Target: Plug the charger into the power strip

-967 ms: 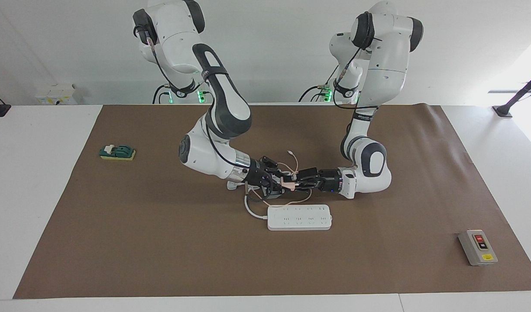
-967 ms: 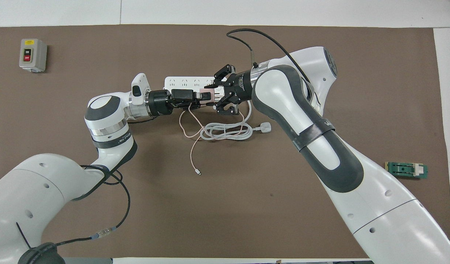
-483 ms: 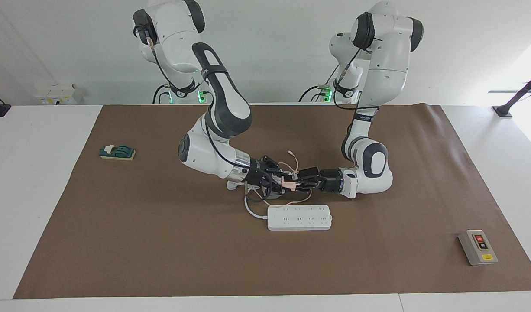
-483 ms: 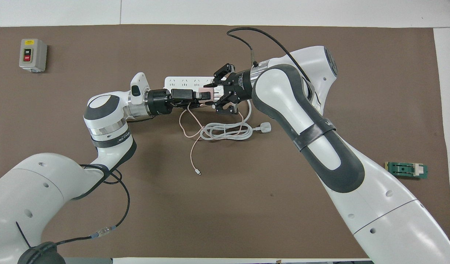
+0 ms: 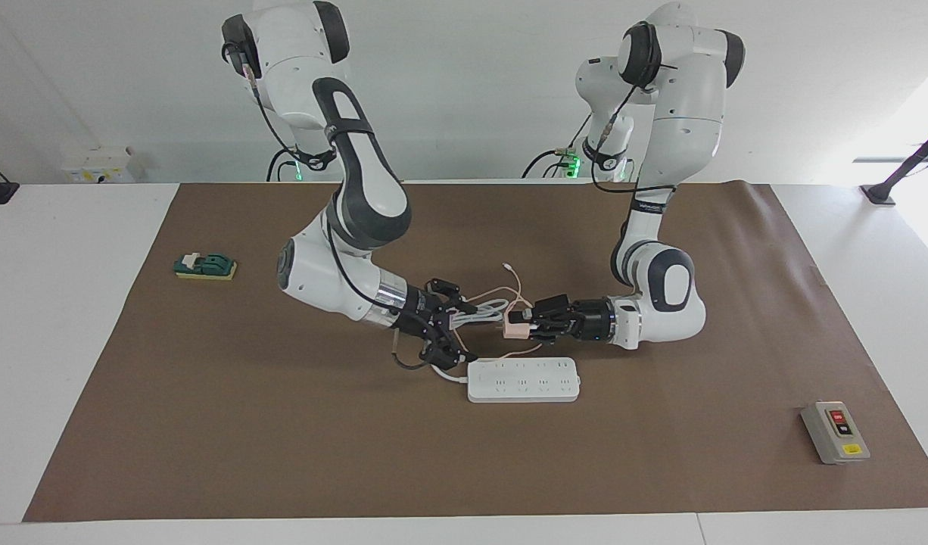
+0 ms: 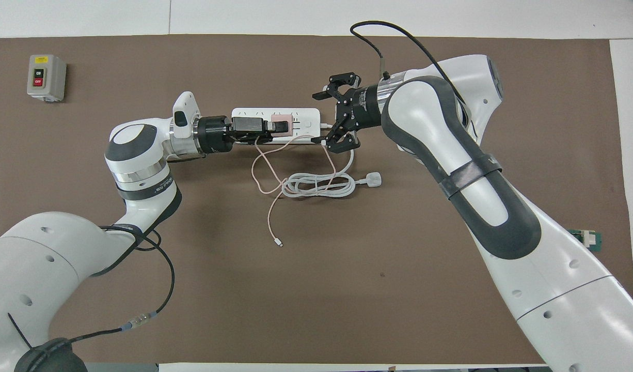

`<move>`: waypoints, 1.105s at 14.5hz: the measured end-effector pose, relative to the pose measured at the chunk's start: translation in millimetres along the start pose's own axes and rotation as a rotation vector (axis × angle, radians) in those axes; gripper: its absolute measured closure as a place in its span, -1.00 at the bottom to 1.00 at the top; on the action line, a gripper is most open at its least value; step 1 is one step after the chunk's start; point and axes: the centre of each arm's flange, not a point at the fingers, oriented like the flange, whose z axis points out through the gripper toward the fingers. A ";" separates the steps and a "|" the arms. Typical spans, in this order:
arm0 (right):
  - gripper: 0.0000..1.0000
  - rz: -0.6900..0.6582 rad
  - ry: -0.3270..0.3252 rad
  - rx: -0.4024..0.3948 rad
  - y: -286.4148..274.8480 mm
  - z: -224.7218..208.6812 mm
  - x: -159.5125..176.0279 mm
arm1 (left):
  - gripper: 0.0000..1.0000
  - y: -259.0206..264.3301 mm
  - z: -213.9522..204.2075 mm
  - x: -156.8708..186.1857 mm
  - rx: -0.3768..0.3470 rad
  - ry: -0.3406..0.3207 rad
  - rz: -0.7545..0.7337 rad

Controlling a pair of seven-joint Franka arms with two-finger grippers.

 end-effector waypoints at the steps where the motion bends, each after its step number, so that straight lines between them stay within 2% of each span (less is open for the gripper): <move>1: -1.00 0.004 -0.008 -0.010 -1.4 -10.2 1.5 | 0.37 9.3 -11.4 8.5 0.027 -0.010 0.003; 4: -1.00 0.008 -0.025 -0.032 -5.4 -49.2 5.6 | 0.37 39.9 -34.9 23.1 0.103 -0.031 -0.016; 6: -1.00 -0.004 -0.014 -0.042 -6.3 -81.9 7.4 | 0.37 62.6 -44.8 26.3 0.169 -0.050 -0.058; 8: -1.00 -0.028 0.022 -0.060 -3.0 -112.6 7.7 | 0.37 92.5 -65.0 30.5 0.278 -0.065 -0.154; 11: -1.00 -0.067 0.110 -0.085 5.0 -152.8 8.2 | 0.37 152.0 -105.7 31.7 0.470 -0.091 -0.310; 14: -1.00 -0.128 0.187 -0.117 15.8 -187.4 8.2 | 0.37 183.5 -128.3 26.7 0.580 -0.114 -0.420; 16: -1.00 -0.200 0.225 -0.153 23.3 -212.9 15.5 | 0.37 190.7 -124.4 22.4 0.676 -0.131 -0.452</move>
